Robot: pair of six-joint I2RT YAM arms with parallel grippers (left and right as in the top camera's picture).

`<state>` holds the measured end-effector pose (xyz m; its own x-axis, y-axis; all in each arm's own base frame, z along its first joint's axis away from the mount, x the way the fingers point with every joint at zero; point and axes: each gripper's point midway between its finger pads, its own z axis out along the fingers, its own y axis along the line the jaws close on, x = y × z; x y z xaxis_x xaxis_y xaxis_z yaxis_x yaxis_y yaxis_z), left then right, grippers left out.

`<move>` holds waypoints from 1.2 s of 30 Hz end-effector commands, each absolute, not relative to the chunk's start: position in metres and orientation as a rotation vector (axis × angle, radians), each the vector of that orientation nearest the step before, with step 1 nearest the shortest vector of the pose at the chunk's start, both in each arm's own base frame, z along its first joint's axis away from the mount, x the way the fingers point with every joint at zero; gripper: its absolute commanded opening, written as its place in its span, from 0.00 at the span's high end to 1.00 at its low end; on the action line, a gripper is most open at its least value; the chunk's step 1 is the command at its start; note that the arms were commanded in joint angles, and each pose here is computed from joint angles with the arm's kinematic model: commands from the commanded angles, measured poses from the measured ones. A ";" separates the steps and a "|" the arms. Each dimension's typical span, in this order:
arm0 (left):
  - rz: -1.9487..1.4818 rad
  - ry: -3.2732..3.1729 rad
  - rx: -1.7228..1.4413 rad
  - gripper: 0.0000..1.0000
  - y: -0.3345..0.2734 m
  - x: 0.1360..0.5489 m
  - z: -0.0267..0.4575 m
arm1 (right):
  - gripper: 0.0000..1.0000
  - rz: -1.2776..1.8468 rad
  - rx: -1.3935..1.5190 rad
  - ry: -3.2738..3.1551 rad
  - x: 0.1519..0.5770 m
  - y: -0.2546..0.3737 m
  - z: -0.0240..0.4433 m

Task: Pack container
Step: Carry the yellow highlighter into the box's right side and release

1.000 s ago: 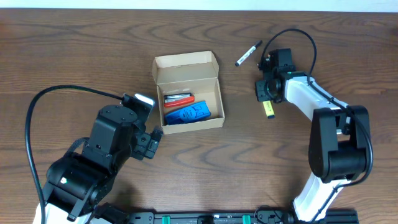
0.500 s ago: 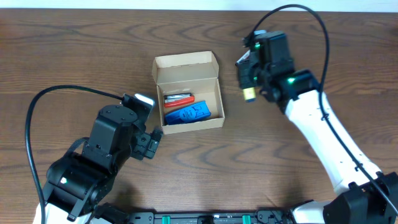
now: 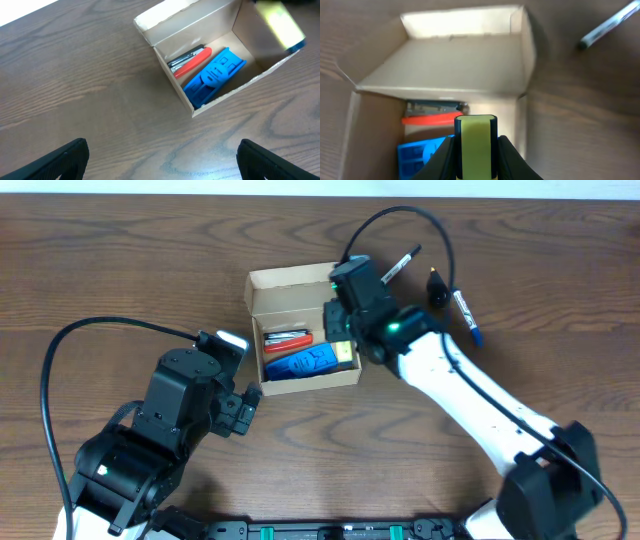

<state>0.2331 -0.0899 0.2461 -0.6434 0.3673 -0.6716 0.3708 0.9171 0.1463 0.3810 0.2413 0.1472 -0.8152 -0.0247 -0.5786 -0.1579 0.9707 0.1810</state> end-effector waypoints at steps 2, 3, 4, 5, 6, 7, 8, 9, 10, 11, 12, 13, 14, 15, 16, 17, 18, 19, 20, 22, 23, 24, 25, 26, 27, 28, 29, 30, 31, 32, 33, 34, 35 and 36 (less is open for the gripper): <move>-0.009 2.314 0.543 0.05 -0.091 0.233 0.250 | 0.91 0.251 -0.088 2.557 0.380 0.247 0.123; -0.009 2.314 0.543 0.05 -0.091 0.233 0.250 | 0.91 0.244 -0.089 2.565 0.380 0.247 0.119; -0.009 2.314 0.543 0.05 -0.091 0.233 0.250 | 0.91 0.238 -0.090 2.573 0.379 0.247 0.116; -0.009 2.314 0.543 0.05 -0.091 0.233 0.250 | 0.91 0.225 -0.089 2.583 0.379 0.245 0.112; -0.009 2.314 0.543 0.05 -0.091 0.233 0.250 | 0.91 0.219 -0.089 2.584 0.380 0.245 0.111; -0.009 2.314 0.543 0.05 -0.091 0.233 0.250 | 0.91 0.209 -0.087 2.586 0.380 0.244 0.109; -0.009 2.314 0.543 0.05 -0.091 0.233 0.250 | 0.91 0.199 -0.085 2.585 0.381 0.243 0.107; -0.009 2.314 0.543 0.05 -0.091 0.233 0.250 | 0.91 0.190 -0.083 2.586 0.381 0.242 0.106; -0.009 2.314 0.542 0.05 -0.091 0.233 0.250 | 0.91 0.179 -0.081 2.587 0.382 0.241 0.104; -0.009 2.314 0.543 0.05 -0.091 0.233 0.250 | 0.91 0.166 -0.079 2.589 0.383 0.240 0.102; -0.009 2.314 0.543 0.05 -0.091 0.233 0.250 | 0.91 0.152 -0.076 2.588 0.383 0.239 0.100; -0.009 2.314 0.543 0.05 -0.091 0.233 0.250 | 0.91 0.143 -0.074 2.587 0.384 0.238 0.099; -0.009 2.314 0.543 0.05 -0.091 0.233 0.250 | 0.91 0.146 -0.072 2.585 0.385 0.238 0.099; -0.009 2.314 0.542 0.05 -0.091 0.233 0.250 | 0.91 0.154 -0.062 2.580 0.386 0.239 0.100; -0.009 2.314 0.542 0.05 -0.091 0.233 0.250 | 0.91 0.162 -0.055 2.573 0.388 0.240 0.101; -0.009 2.314 0.543 0.05 -0.091 0.233 0.250 | 0.91 0.172 -0.053 2.561 0.390 0.241 0.104; -0.009 2.314 0.543 0.05 -0.091 0.233 0.250 | 0.91 0.179 -0.052 2.553 0.392 0.243 0.107; -0.009 2.314 0.543 0.05 -0.091 0.233 0.250 | 0.91 0.183 -0.051 2.546 0.393 0.244 0.109; -0.009 2.314 0.543 0.05 -0.091 0.233 0.250 | 0.91 0.185 -0.050 2.543 0.394 0.244 0.111; -0.009 2.314 0.543 0.05 -0.091 0.233 0.250 | 0.91 0.176 -0.043 2.532 0.397 0.243 0.113; -0.009 2.314 0.543 0.05 -0.091 0.233 0.250 | 0.91 0.165 -0.036 2.525 0.399 0.241 0.114; -0.009 2.314 0.543 0.05 -0.091 0.233 0.250 | 0.91 0.161 -0.030 2.521 0.400 0.239 0.114; -0.009 2.314 0.543 0.05 -0.091 0.233 0.250 | 0.91 0.159 -0.023 2.521 0.402 0.237 0.114; -0.009 2.314 0.543 0.05 -0.091 0.233 0.250 | 0.91 0.157 -0.015 2.521 0.403 0.235 0.114; -0.009 2.314 0.543 0.05 -0.091 0.233 0.250 | 0.91 0.155 -0.011 2.521 0.404 0.233 0.114; -0.009 2.314 0.543 0.05 -0.091 0.233 0.250 | 0.91 0.152 -0.012 2.520 0.404 0.232 0.114; -0.009 2.314 0.543 0.05 -0.091 0.233 0.250 | 0.91 0.148 -0.010 2.520 0.405 0.230 0.114; -0.009 2.314 0.543 0.05 -0.091 0.233 0.250 | 0.91 0.145 -0.008 2.519 0.406 0.229 0.114; -0.009 2.314 0.543 0.05 -0.091 0.233 0.250 | 0.91 0.137 -0.004 2.517 0.407 0.227 0.114; -0.009 2.314 0.543 0.05 -0.091 0.233 0.250 | 0.91 0.125 -0.001 2.513 0.408 0.226 0.114; -0.009 2.314 0.543 0.05 -0.091 0.233 0.250 | 0.91 0.118 -0.008 2.513 0.408 0.225 0.113; -0.009 2.314 0.543 0.04 -0.091 0.233 0.250 | 0.91 0.117 -0.009 2.514 0.408 0.225 0.113; -0.009 2.314 0.543 0.05 -0.091 0.233 0.250 | 0.91 0.115 -0.011 2.516 0.408 0.226 0.112; -0.009 2.314 0.542 0.05 -0.091 0.233 0.250 | 0.91 0.113 -0.022 2.518 0.407 0.226 0.111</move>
